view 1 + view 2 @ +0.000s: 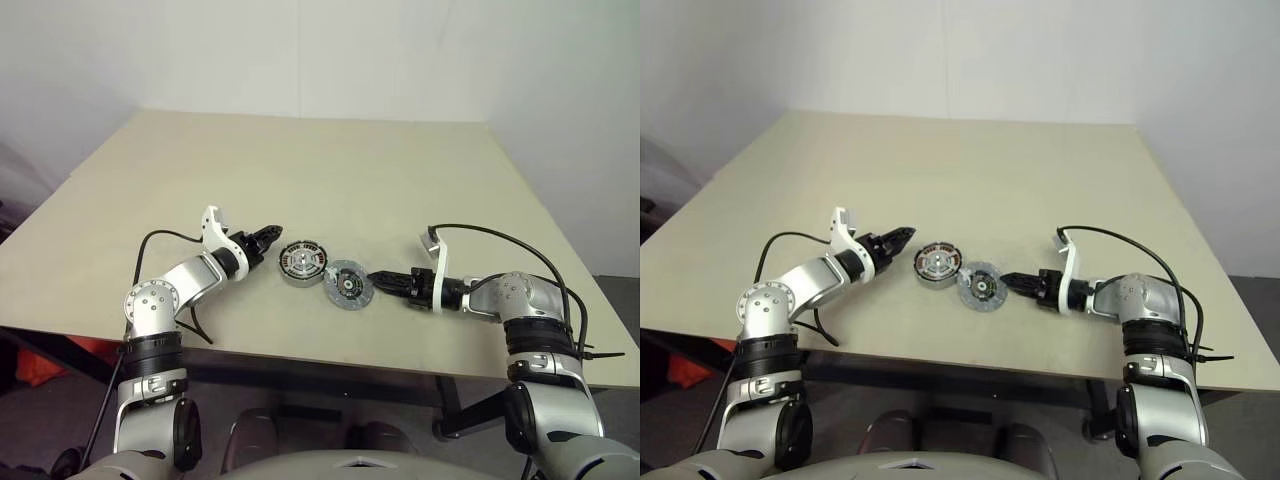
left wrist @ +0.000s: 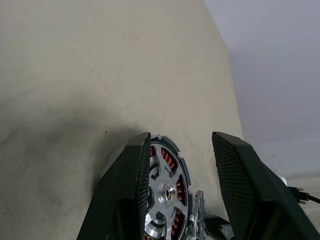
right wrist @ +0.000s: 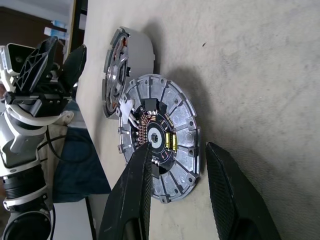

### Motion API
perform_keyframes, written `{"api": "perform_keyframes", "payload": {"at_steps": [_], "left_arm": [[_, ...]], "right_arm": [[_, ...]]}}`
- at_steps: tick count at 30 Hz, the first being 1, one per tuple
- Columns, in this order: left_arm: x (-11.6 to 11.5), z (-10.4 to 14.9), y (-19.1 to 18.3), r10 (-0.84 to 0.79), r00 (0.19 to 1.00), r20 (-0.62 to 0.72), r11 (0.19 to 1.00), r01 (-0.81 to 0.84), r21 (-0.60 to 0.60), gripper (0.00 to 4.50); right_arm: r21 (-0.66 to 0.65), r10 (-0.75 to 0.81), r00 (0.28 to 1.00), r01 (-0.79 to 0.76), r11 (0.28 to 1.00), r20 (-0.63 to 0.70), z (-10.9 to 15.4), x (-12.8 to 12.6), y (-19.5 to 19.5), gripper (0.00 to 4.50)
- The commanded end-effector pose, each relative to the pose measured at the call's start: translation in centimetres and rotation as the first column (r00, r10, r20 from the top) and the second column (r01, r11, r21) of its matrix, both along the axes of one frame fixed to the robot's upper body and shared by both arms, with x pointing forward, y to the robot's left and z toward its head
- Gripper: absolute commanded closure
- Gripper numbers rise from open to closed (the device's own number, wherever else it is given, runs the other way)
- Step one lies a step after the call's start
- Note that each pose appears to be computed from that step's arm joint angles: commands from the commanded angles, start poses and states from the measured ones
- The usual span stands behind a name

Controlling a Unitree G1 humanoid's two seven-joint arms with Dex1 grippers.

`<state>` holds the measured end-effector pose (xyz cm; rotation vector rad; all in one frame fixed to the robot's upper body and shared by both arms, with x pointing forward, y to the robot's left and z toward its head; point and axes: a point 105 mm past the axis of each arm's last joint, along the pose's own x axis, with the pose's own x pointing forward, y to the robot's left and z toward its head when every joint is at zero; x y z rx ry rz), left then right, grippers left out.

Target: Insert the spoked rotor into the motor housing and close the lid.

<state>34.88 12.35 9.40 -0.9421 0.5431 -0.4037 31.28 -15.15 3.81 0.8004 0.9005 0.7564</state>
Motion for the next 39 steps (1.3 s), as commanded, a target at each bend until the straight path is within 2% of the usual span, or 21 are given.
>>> {"api": "perform_keyframes", "payload": {"at_steps": [1, 16, 19, 23, 36, 39], "left_arm": [[0.1, 1.4, 0.3, 0.011, 0.999, 0.053, 1.0, -0.011, 0.001, 2.45], [0.5, 1.6, 0.5, 0.023, 0.998, 0.059, 1.0, -0.023, 0.003, 2.45], [0.5, 1.5, 0.6, 0.027, 0.998, 0.058, 1.0, -0.027, 0.004, 2.45], [0.5, 1.4, 0.7, 0.032, 0.998, 0.057, 0.999, -0.032, 0.003, 2.45], [0.5, 1.4, 0.7, 0.038, 0.998, 0.058, 0.999, -0.038, 0.001, 2.45], [0.5, 1.4, 0.7, 0.038, 0.998, 0.058, 0.999, -0.038, 0.003, 2.45]], "right_arm": [[0.043, 0.047, 0.999, -0.046, 0.998, -0.027, -0.6, -0.5, 1.3, 2.64], [0.096, 0.113, 0.993, -0.111, 0.989, -0.016, 0.3, -0.8, 2.4, 2.64], [0.111, 0.123, 0.992, -0.121, 0.986, -0.013, 1.0, -0.8, 2.6, 3.29], [0.12, 0.132, 0.991, -0.13, 0.984, -0.007, 1.8, -0.9, 2.8, 4.47], [0.095, 0.154, 0.987, -0.157, 0.983, 0.036, 4.0, -0.7, 3.7, 4.47], [0.045, 0.14, 0.989, -0.142, 0.989, 0.053, 3.9, -0.2, 3.7, 4.47]]}}
